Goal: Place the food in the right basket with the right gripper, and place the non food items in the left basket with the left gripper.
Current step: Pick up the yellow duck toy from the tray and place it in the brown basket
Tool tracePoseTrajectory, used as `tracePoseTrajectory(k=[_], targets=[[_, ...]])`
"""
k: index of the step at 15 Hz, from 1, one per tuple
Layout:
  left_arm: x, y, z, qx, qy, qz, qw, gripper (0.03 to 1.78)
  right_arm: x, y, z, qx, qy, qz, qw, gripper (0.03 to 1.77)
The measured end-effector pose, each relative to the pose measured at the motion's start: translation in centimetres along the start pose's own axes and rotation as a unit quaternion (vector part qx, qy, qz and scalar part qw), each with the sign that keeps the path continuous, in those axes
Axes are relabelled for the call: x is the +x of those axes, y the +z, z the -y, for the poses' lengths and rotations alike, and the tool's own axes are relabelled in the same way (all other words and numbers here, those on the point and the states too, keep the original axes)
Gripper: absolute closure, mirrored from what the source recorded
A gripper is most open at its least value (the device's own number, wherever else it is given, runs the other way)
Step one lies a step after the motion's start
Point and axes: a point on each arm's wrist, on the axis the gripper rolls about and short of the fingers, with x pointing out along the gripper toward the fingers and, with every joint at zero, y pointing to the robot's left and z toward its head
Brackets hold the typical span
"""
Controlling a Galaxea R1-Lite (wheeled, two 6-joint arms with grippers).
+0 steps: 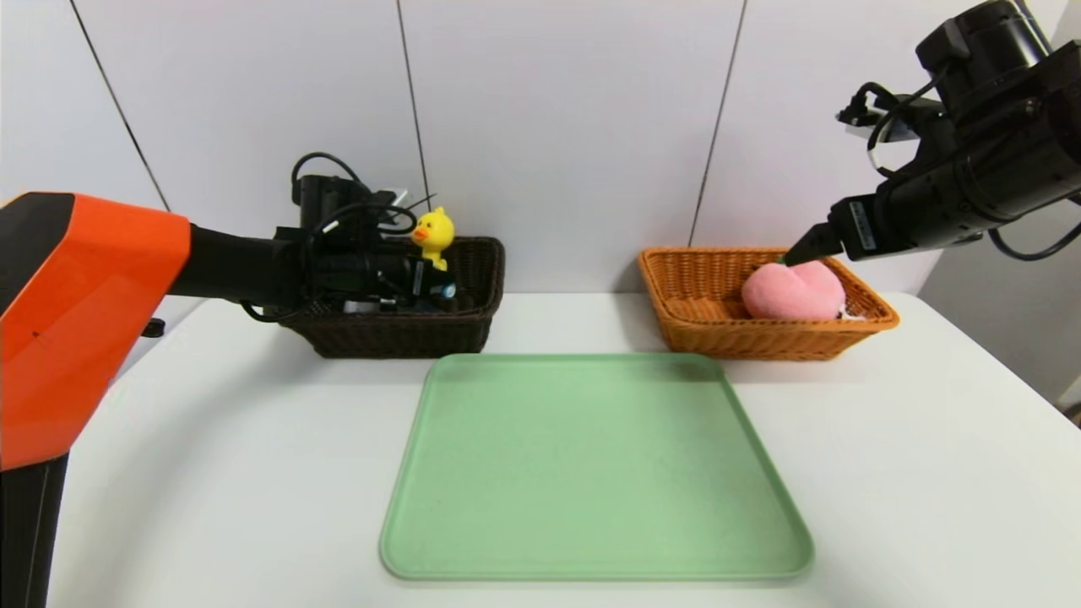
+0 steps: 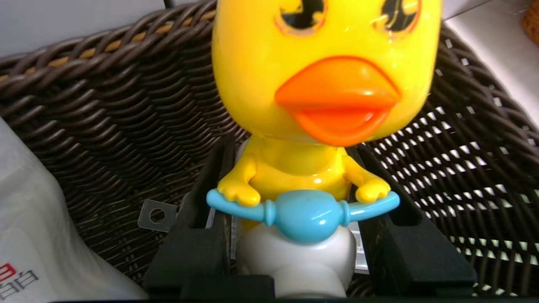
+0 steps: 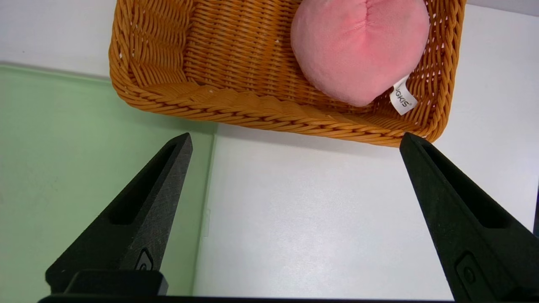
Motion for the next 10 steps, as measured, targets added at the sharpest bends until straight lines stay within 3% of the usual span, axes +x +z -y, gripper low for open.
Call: tracePoseTrajectory(k=[3,10], targets=[[0.7,-0.4,-0.2,-0.001,-0.001,-0.003,1.0,0.96,0.0,0.0,0.1,0.001,0.0,0.0,1.0,0.1],[1.3,-0.5,-0.5,0.003,0.001,0.007,1.0,0.47,-0.1,-0.1,0.1,0.001,-0.001,-0.001,1.0,0.1]])
